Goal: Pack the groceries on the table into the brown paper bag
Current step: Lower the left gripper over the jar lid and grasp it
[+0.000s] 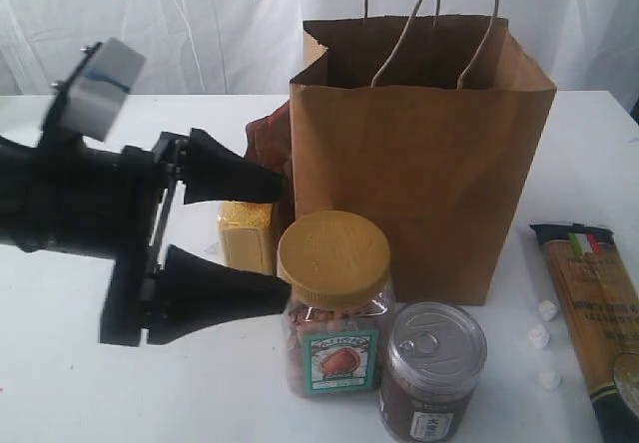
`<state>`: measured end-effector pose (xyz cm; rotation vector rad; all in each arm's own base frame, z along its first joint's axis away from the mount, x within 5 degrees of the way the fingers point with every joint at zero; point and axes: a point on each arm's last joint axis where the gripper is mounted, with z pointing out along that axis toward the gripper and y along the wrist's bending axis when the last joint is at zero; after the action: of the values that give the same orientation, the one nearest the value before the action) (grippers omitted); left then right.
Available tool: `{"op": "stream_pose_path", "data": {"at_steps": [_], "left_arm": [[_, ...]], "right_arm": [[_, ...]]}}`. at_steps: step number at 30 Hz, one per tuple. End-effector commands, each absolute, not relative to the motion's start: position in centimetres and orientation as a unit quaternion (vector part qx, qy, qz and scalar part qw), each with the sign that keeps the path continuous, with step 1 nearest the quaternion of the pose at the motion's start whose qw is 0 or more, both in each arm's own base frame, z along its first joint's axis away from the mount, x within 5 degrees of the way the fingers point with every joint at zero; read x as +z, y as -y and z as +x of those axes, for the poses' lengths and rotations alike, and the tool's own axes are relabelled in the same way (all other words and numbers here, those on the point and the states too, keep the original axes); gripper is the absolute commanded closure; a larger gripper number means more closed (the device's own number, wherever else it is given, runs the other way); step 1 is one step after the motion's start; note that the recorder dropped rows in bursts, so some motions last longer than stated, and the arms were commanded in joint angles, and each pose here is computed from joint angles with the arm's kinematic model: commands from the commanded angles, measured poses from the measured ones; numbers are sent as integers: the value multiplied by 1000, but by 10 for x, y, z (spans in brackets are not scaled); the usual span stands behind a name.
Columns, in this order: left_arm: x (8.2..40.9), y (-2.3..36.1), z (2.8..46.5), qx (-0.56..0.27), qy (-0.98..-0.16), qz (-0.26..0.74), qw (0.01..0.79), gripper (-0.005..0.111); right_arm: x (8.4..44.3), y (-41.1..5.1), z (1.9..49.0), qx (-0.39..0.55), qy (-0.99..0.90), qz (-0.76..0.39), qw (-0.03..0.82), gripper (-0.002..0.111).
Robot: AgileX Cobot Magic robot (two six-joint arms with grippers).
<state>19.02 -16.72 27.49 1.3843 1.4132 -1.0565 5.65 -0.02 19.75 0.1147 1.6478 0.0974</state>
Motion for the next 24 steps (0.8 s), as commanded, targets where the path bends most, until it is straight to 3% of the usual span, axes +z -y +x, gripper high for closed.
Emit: {"op": "stream_pose_path", "data": {"at_steps": [1, 9, 16, 24], "left_arm": [[300, 185, 183, -309, -620, 601, 398, 2], [302, 204, 183, -160, -741, 580, 297, 2], [298, 236, 195, -104, -704, 629, 312, 2], [288, 254, 212, -99, -700, 637, 308, 2]], "right_arm": [[198, 0, 56, 43, -731, 52, 679, 108], [198, 0, 56, 43, -731, 52, 679, 108], [198, 0, 56, 43, -731, 52, 679, 108], [198, 0, 56, 43, -731, 52, 679, 108]]}}
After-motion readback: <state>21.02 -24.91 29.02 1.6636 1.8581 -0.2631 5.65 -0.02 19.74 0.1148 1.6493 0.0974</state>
